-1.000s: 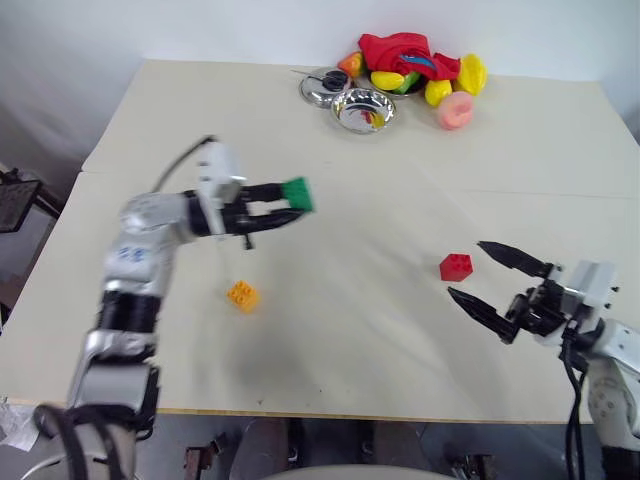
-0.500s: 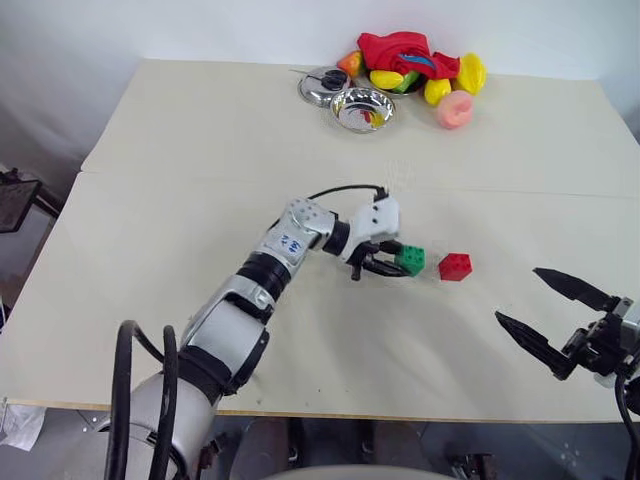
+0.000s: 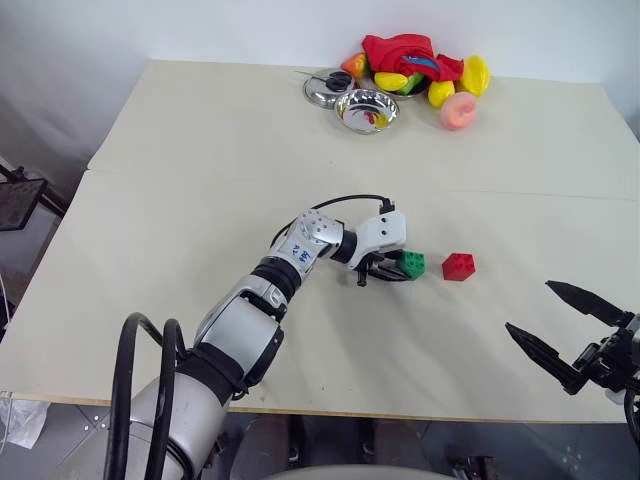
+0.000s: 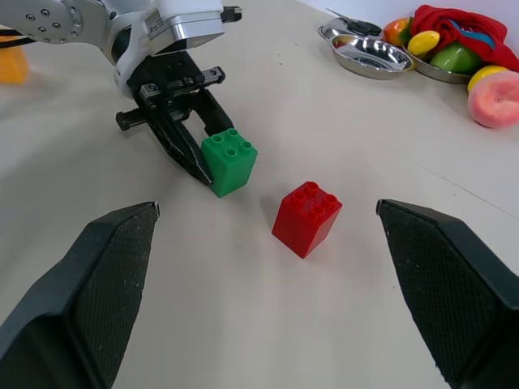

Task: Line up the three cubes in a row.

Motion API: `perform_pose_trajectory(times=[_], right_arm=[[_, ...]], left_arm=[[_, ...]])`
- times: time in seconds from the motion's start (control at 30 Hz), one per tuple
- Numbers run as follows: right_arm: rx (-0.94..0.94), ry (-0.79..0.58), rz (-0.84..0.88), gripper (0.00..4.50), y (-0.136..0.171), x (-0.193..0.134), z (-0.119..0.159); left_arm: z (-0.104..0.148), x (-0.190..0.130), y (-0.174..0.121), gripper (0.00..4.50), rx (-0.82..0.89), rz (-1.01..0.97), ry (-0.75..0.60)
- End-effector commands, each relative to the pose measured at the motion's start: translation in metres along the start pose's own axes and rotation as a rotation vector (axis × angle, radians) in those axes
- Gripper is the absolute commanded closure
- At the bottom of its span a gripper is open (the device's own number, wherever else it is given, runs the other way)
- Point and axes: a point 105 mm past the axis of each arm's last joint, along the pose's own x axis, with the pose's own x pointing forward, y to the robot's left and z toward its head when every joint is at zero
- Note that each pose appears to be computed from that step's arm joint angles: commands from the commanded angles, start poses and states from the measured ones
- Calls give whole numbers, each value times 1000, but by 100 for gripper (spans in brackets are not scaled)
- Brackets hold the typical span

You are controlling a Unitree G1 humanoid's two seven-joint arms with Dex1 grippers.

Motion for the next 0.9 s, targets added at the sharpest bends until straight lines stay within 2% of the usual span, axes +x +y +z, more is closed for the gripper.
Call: perform_pose_trajectory(times=[0.03,0.17,0.23,0.27,0.33,0.47,0.6,0.73,0.83,0.9], right_arm=[[-16,-3,-12,0,-4,-3,1],[-10,-20,12,0,-2,4,3],[-8,-24,22,0,-3,7,3],[-7,-25,26,0,-3,8,3],[-6,-28,34,0,-4,11,3],[-1,-46,77,0,-5,21,4],[16,-70,146,0,-2,34,5],[46,-96,232,0,1,53,6],[59,-136,324,0,8,73,12],[56,-158,384,0,17,83,15]], left_arm=[[-11,-6,9,302,-27,73,47],[-14,-8,3,302,-25,22,47],[-14,-11,4,228,-25,14,46],[-12,-13,6,209,-16,23,39],[-5,-18,11,143,-1,35,14],[33,-47,22,19,90,-4,-101],[60,-88,24,19,180,-48,-180],[87,-134,19,19,230,-11,-327],[78,-177,5,9,211,50,-402],[64,-201,-9,9,202,101,-430]])
